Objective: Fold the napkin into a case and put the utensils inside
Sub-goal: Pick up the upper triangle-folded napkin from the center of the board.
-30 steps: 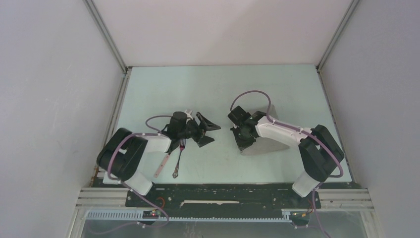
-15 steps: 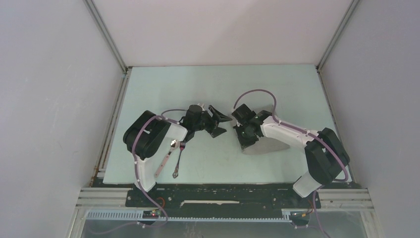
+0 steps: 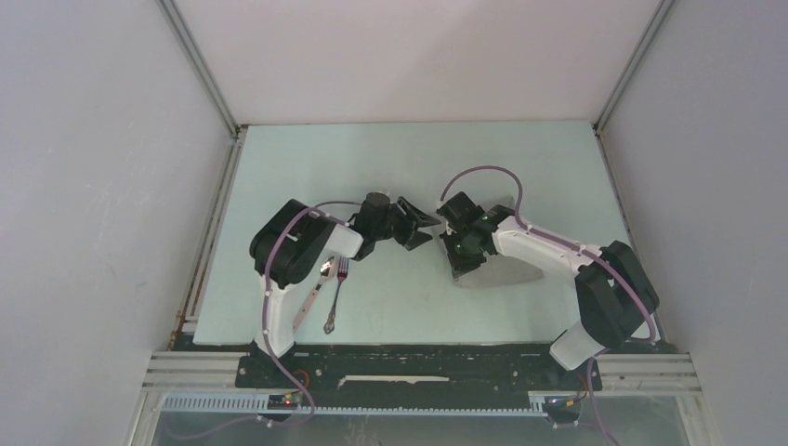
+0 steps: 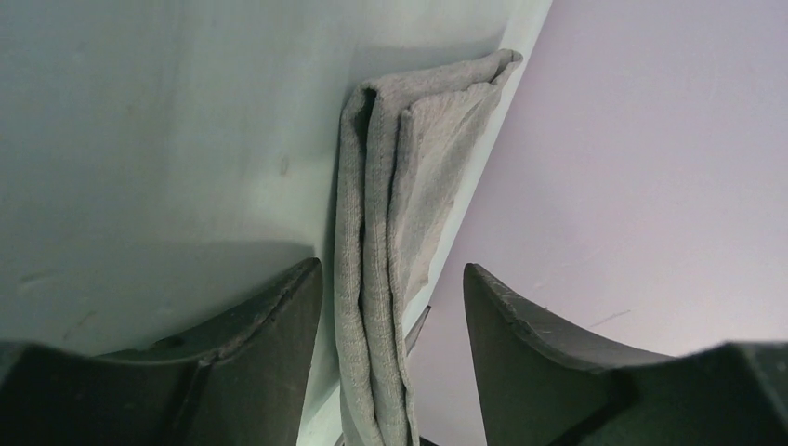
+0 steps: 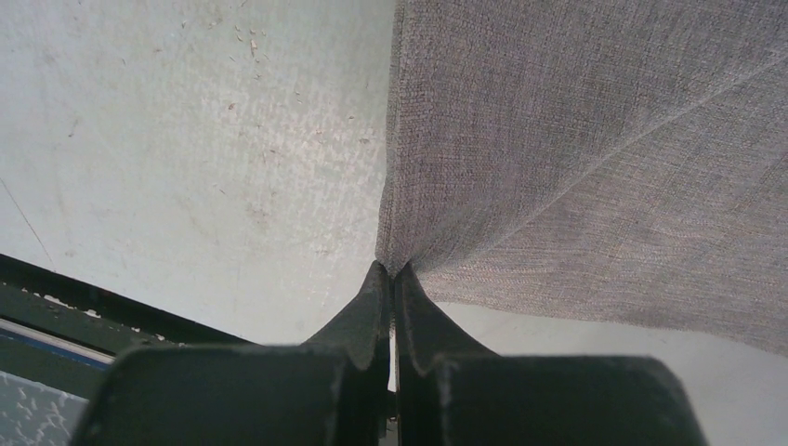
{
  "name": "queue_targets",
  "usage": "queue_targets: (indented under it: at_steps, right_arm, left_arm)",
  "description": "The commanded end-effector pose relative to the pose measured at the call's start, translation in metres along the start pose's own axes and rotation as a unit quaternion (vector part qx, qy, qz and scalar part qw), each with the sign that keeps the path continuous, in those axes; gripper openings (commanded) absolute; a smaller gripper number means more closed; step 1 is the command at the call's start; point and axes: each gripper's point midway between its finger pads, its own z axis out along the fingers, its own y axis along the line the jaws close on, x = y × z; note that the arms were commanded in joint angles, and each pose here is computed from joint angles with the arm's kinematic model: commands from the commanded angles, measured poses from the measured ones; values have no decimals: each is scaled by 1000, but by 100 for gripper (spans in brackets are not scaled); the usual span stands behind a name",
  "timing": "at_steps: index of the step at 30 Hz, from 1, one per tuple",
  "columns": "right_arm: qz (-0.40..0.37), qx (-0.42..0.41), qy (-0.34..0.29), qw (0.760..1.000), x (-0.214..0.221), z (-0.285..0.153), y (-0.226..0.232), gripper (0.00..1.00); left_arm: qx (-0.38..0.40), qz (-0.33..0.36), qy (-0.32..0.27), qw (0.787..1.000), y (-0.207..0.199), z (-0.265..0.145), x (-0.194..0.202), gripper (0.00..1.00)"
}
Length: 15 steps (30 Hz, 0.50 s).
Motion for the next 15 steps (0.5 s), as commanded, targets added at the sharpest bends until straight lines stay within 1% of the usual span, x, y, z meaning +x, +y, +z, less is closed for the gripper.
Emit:
queue_targets:
  at_steps: [1, 5, 7, 15]
  right_arm:
    - [-13, -14, -26, 999, -9, -11, 3, 0]
    - [-13, -13, -28, 999, -9, -13, 2, 0]
    - [-12, -14, -29, 999, -10, -13, 2, 0]
    - [-8, -13, -25, 1000, -8, -9, -2, 0]
  left_arm:
    - [9, 13, -7, 1000, -9, 9, -2, 62]
    - [9, 12, -5, 1000, -12, 13, -3, 56]
    - [11, 14, -3, 1000, -15, 14, -3, 50]
    - [12, 22, -5, 1000, -22, 19, -6, 39]
